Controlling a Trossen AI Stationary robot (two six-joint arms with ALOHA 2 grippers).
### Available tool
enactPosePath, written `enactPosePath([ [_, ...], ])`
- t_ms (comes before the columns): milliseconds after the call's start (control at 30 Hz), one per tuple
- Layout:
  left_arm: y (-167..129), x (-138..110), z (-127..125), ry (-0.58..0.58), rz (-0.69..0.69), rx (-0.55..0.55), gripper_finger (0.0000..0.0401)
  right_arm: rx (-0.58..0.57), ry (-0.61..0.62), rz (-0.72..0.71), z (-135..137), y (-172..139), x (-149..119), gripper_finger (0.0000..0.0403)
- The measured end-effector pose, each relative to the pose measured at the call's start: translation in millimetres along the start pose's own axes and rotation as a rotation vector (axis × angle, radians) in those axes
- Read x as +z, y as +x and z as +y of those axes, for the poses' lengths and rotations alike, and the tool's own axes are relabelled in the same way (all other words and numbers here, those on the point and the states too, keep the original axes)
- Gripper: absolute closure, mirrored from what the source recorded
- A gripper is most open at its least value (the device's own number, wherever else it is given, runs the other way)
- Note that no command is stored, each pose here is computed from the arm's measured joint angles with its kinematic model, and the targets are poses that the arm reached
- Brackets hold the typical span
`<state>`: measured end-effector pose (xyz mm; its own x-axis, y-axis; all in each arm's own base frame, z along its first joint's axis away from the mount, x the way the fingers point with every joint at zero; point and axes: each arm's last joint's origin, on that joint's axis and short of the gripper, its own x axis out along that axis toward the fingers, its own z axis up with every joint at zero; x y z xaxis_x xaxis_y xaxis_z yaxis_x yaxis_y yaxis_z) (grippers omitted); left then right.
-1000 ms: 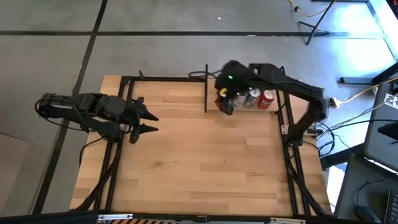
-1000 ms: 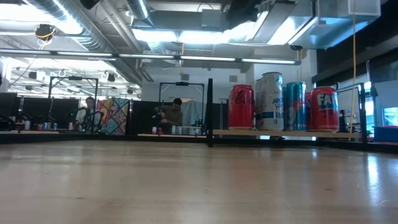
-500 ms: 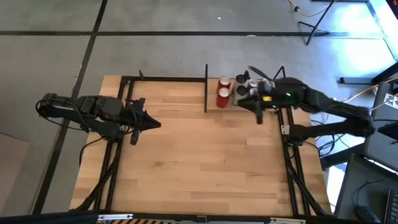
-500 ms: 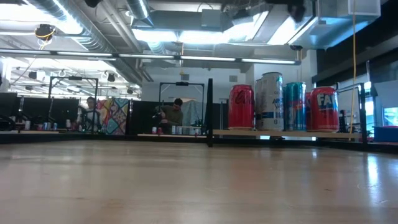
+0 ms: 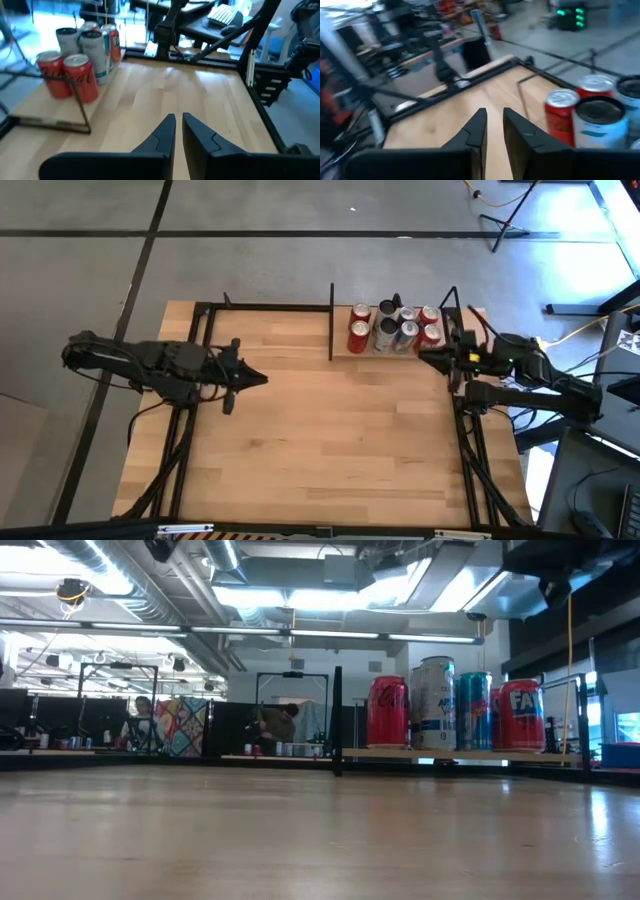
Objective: Place canned beverage on shelf
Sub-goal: Return to Home Position
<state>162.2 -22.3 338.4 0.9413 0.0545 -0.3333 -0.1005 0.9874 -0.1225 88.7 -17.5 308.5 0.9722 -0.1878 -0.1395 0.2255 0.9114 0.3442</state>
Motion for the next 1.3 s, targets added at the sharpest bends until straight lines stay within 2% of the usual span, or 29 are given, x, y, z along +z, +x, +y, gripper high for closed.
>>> enactPosePath([
  [133,19.5,-23.9,-0.7,0.065,-0.094,-0.060,0.0380,0.148,-0.115,-0.014,-1.2,-10.8,-14.8,0.0352],
  [367,26.1,-59.1,2.0,0.065,-0.260,-0.193,0.0380,0.327,-0.200,-0.189,-11.5,-9.0,-53.1,0.0352],
  [633,4.1,-95.0,13.8,0.036,-0.339,-0.220,0.0380,0.309,-0.161,-0.230,-26.9,13.6,-91.5,0.0352],
  [833,-18.3,-120.1,24.8,0.022,-0.386,-0.216,0.0380,0.322,-0.161,-0.273,-32.8,21.4,-107.3,0.0352],
  [933,-25.4,-134.5,30.0,0.008,-0.386,-0.201,0.0381,0.291,-0.127,-0.268,-36.6,24.7,-115.0,0.0352],
  [1033,-25.6,-148.4,33.2,0.018,-0.432,-0.201,0.0381,0.250,-0.102,-0.252,-38.4,25.9,-116.6,0.0352],
  [1200,-12.3,-165.9,32.9,0.038,-0.441,-0.231,0.0380,0.244,-0.115,-0.267,-38.2,25.5,-115.6,0.0352],
  [1300,-7.1,-174.7,33.4,0.054,-0.398,-0.227,0.0381,0.236,-0.108,-0.265,-38.6,25.7,-115.8,0.0352],
])
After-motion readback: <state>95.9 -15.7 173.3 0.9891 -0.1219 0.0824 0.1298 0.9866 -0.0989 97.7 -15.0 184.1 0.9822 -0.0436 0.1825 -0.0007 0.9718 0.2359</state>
